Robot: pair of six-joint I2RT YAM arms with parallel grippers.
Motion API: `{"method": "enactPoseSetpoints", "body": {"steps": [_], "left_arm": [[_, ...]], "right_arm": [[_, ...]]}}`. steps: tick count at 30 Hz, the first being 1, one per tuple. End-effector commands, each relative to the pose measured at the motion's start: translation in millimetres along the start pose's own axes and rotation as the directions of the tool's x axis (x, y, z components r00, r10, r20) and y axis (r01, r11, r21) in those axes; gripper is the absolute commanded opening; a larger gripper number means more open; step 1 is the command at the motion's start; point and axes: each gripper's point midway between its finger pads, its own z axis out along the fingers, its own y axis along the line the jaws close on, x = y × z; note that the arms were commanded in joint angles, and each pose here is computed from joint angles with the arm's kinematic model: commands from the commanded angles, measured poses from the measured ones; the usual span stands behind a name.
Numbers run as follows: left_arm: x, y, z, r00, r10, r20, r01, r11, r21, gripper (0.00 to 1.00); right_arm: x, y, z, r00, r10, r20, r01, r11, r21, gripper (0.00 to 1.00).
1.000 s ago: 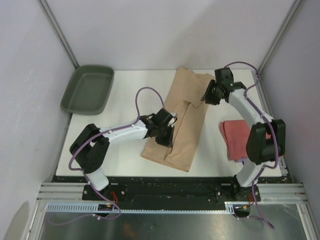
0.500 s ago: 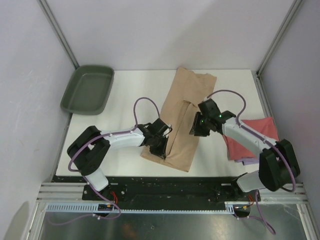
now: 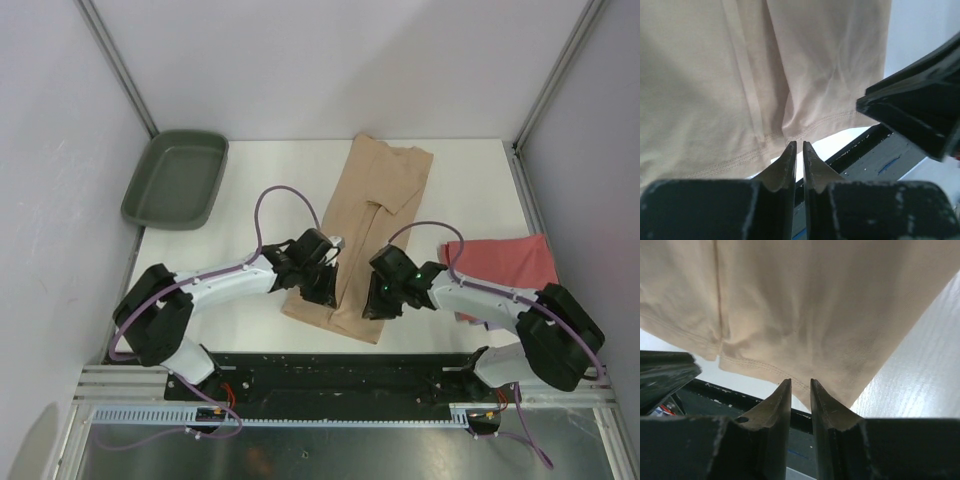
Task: Fold and stack the t-shirts
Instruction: Rotate the tshirt 80 degrees, then grab the bottom of the folded rectangular tshirt with both arms
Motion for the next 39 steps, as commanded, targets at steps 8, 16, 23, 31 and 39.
{"method": "enactPoseSetpoints", "body": {"steps": [8, 16, 23, 31, 39], "left_arm": [[11, -18, 18, 0.998, 0.019, -0.067, -0.013, 0.996, 0.083, 0.12], [57, 6, 42, 0.984, 0.011, -0.175, -0.008, 1.000, 0.019, 0.09], [56, 3, 39, 0.986, 0.014, -0.165, -0.009, 1.000, 0.029, 0.09], [47, -8, 36, 0.989, 0.021, -0.149, -0.012, 0.998, 0.059, 0.09], [51, -5, 38, 0.987, 0.021, -0.159, -0.013, 0.998, 0.054, 0.08]], "right_arm": [[46, -26, 15, 0.995, 0.055, -0.087, -0.052, 0.998, 0.038, 0.23], [46, -28, 2, 0.996, 0.057, -0.071, -0.055, 0.998, 0.031, 0.24], [47, -33, -20, 0.996, 0.074, -0.056, -0.072, 0.997, 0.026, 0.29], [59, -43, -22, 0.994, 0.082, -0.074, -0.078, 0.995, 0.060, 0.35], [57, -38, -9, 0.989, 0.133, -0.066, -0.131, 0.991, 0.042, 0.37]]}}
